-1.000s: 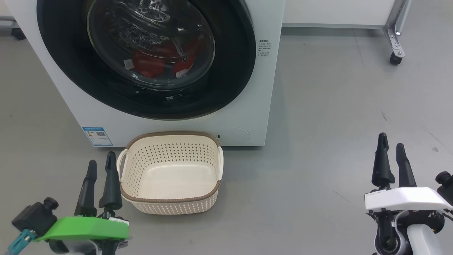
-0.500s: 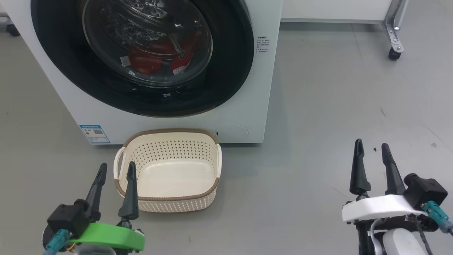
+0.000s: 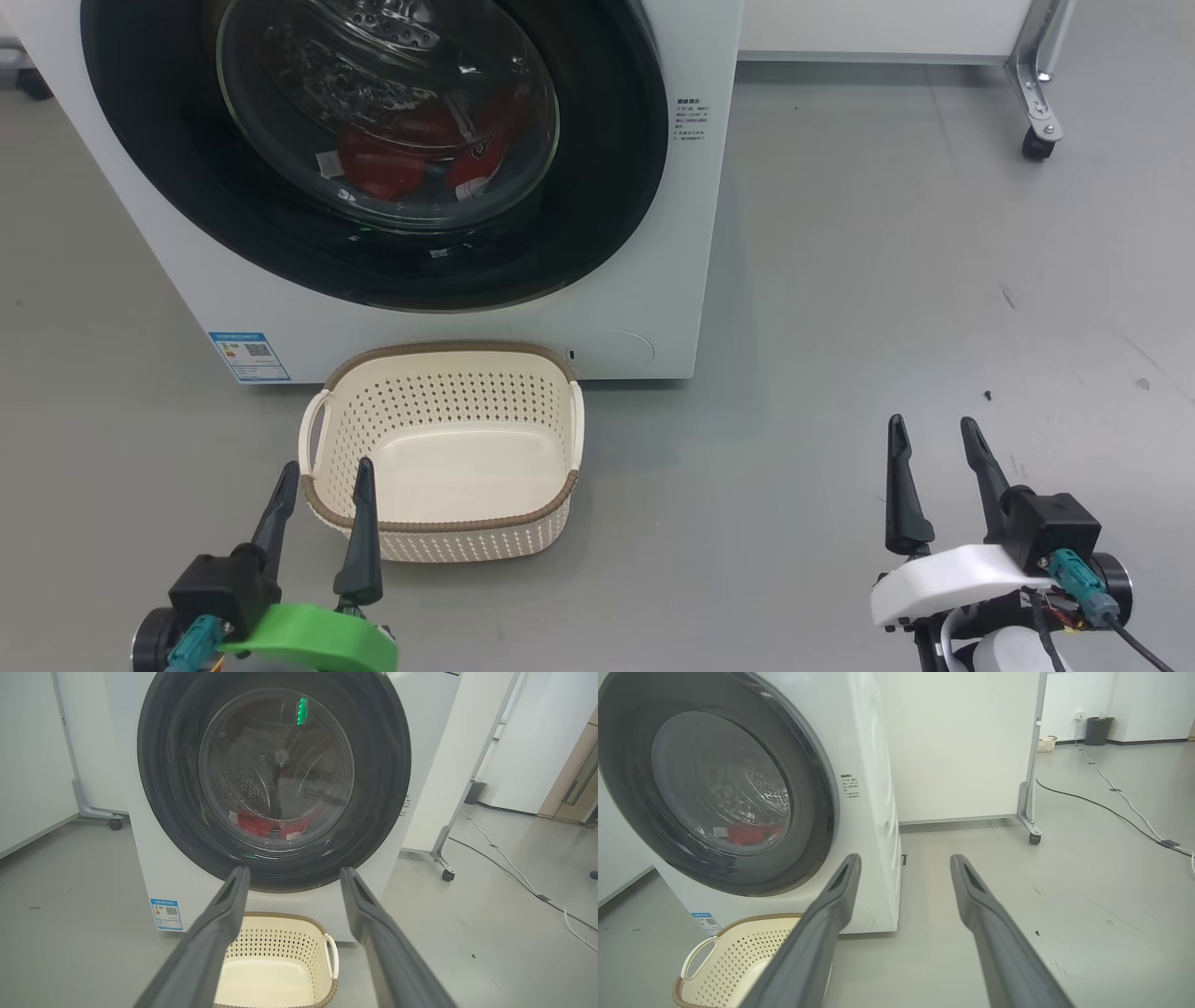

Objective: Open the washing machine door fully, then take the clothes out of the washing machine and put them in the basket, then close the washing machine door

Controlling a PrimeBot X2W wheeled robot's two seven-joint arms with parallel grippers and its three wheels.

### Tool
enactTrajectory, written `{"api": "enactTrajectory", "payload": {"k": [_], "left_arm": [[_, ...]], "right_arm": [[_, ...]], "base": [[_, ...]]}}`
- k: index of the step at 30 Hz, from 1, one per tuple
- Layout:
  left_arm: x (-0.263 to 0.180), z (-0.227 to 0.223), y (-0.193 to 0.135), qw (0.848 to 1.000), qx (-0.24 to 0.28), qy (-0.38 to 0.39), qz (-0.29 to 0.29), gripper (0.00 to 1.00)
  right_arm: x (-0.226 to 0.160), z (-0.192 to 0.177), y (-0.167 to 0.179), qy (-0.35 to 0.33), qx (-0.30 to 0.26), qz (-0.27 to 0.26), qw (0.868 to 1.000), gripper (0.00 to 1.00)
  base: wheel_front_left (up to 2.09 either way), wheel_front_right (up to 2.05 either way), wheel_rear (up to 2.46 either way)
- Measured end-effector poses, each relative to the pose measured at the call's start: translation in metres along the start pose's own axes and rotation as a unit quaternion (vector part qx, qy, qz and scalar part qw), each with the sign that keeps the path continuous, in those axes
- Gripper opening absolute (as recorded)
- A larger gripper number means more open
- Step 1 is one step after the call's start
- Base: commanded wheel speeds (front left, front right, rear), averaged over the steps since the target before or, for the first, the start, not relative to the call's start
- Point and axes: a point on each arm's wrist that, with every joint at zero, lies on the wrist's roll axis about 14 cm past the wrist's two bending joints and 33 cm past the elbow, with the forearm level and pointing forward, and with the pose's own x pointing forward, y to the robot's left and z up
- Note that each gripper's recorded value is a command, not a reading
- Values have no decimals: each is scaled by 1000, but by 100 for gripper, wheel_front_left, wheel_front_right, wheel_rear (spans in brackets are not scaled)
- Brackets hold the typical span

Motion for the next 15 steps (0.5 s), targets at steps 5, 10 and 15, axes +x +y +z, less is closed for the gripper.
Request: {"api": "enactTrajectory", "payload": {"k": [5,10,15], "left_arm": [[-6,-18,4,1000,0,28,9,100],[-11,-31,10,999,1,49,22,100],[-11,-33,11,998,1,53,25,100]], "right_arm": [[-1,-4,1,6,-3,2,1000,100],[-2,-11,1,17,-4,1,1000,100],[-4,-17,0,27,-5,0,1000,100]], "base": [[0,0,0],[0,0,0],[0,0,0]]}}
